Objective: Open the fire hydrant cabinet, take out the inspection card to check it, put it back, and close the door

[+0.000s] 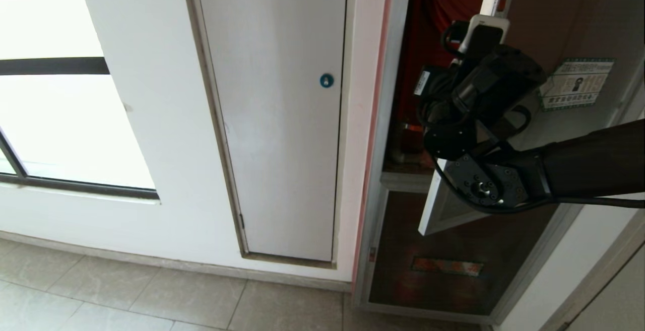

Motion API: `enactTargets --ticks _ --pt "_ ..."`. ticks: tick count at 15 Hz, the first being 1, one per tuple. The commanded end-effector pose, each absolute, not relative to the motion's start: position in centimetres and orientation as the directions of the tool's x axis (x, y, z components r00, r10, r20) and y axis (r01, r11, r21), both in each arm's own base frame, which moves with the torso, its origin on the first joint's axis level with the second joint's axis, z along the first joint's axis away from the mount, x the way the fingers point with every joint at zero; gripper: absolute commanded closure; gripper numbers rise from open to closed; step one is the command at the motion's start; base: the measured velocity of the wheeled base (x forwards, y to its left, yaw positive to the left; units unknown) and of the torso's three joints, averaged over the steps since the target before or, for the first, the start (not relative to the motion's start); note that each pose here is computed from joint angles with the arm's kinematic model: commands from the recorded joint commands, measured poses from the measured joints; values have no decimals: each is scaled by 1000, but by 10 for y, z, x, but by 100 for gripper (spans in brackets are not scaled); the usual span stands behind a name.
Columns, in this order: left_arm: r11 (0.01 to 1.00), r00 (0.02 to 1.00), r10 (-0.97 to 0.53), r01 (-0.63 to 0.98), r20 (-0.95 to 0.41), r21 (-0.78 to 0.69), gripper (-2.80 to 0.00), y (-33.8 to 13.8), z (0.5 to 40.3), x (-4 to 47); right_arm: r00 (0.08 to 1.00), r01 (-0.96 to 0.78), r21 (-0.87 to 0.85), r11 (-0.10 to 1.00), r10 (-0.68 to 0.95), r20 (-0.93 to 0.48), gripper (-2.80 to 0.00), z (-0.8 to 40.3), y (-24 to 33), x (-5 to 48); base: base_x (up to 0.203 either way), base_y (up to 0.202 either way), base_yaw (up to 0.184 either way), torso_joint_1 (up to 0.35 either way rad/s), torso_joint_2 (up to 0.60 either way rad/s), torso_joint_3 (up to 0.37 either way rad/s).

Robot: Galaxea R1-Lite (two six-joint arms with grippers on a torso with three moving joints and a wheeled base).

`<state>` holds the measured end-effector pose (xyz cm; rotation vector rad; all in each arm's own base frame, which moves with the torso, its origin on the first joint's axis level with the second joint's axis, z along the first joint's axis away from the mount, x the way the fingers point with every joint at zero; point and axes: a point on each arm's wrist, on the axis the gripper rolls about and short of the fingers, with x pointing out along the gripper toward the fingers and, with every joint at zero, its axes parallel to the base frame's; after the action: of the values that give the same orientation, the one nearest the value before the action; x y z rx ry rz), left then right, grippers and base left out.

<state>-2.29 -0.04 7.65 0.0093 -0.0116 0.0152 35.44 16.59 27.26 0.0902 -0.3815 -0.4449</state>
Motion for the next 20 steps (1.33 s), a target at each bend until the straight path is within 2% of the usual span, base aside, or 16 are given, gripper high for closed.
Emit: enactTargets --ticks 1,10,20 --pt "1000 1000 16 -16 6 9 0 0 75 -22 824 407 183 895 -446 351 0 281 162 350 0 0 0 0 0 0" --pt "1000 1000 17 -17 7 9 0 0 75 -23 816 417 190 889 -459 352 0 299 146 326 0 0 0 0 0 0" --pt "1000 1000 15 -15 6 9 0 0 75 -22 808 432 208 877 -480 342 0 315 112 253 0 0 0 0 0 0"
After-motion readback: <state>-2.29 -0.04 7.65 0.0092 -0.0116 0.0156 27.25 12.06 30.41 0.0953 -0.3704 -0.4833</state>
